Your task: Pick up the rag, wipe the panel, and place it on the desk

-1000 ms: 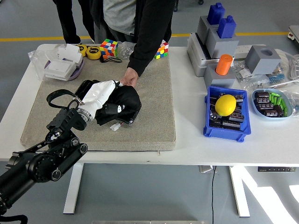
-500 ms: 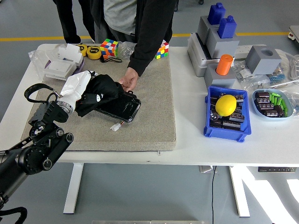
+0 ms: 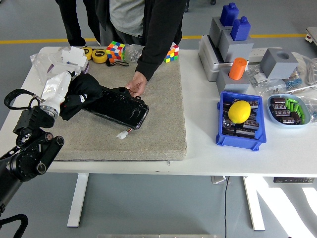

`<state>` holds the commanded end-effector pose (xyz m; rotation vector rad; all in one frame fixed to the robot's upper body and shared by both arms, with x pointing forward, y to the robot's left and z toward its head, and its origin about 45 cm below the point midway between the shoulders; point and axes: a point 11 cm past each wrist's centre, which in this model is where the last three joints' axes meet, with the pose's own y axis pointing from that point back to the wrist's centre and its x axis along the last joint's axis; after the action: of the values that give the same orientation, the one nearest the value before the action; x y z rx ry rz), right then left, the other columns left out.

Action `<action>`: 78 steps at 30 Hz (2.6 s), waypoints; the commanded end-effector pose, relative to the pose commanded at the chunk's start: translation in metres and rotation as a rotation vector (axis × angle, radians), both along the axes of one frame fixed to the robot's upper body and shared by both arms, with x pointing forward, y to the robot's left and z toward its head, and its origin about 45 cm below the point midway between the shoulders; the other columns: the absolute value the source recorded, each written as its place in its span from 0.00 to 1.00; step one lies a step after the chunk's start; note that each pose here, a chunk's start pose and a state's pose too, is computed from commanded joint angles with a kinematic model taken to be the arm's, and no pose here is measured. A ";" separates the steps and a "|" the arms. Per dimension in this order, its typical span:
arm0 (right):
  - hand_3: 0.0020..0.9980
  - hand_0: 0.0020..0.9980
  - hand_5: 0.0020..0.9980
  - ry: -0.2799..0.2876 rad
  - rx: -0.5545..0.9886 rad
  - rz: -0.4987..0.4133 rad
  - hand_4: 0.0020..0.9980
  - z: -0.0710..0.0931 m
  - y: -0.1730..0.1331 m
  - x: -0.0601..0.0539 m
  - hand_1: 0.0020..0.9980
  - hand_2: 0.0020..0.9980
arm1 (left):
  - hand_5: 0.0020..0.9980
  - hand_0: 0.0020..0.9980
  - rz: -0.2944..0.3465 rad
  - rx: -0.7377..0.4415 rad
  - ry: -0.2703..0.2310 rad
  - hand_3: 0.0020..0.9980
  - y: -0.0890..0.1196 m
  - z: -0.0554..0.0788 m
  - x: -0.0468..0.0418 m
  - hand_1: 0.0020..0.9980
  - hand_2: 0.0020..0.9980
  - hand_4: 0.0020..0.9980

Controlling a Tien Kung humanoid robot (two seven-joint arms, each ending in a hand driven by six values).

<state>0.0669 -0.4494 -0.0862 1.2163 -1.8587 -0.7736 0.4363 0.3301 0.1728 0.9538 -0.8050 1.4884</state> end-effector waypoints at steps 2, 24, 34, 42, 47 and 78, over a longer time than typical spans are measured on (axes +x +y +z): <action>0.52 0.59 0.36 -0.001 0.000 0.000 0.92 0.000 0.000 0.000 0.56 0.48 | 0.00 0.19 0.025 -0.001 -0.016 0.55 0.006 0.002 -0.0005 0.17 0.30 0.72; 0.52 0.59 0.36 -0.004 0.002 -0.003 0.91 0.000 0.001 0.000 0.56 0.48 | 0.00 0.30 0.158 -0.119 0.050 0.56 0.054 -0.030 -0.0412 0.44 0.49 0.77; 0.52 0.59 0.36 -0.006 0.004 -0.002 0.91 0.000 0.002 0.001 0.56 0.48 | 0.14 0.64 0.193 -0.117 0.117 0.69 0.056 -0.040 -0.0452 0.75 0.76 0.89; 0.52 0.59 0.36 -0.008 0.006 -0.002 0.91 0.000 0.002 0.002 0.56 0.48 | 0.31 0.84 0.231 -0.136 0.173 0.93 0.061 -0.042 -0.0464 0.93 0.95 1.00; 0.52 0.59 0.36 -0.006 0.006 -0.003 0.91 0.000 0.002 0.000 0.57 0.48 | 0.34 0.89 0.223 -0.155 0.161 1.00 0.058 -0.030 -0.0450 0.99 1.00 1.00; 0.52 0.59 0.36 0.022 -0.006 -0.002 0.91 -0.001 -0.003 -0.003 0.56 0.48 | 0.23 0.57 0.165 -0.661 -0.319 0.62 0.053 0.027 -0.0610 0.65 0.67 0.95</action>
<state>0.0636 -0.4523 -0.0868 1.1981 -1.8430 -0.7789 0.3753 0.3831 0.1998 0.2931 -0.3998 1.9104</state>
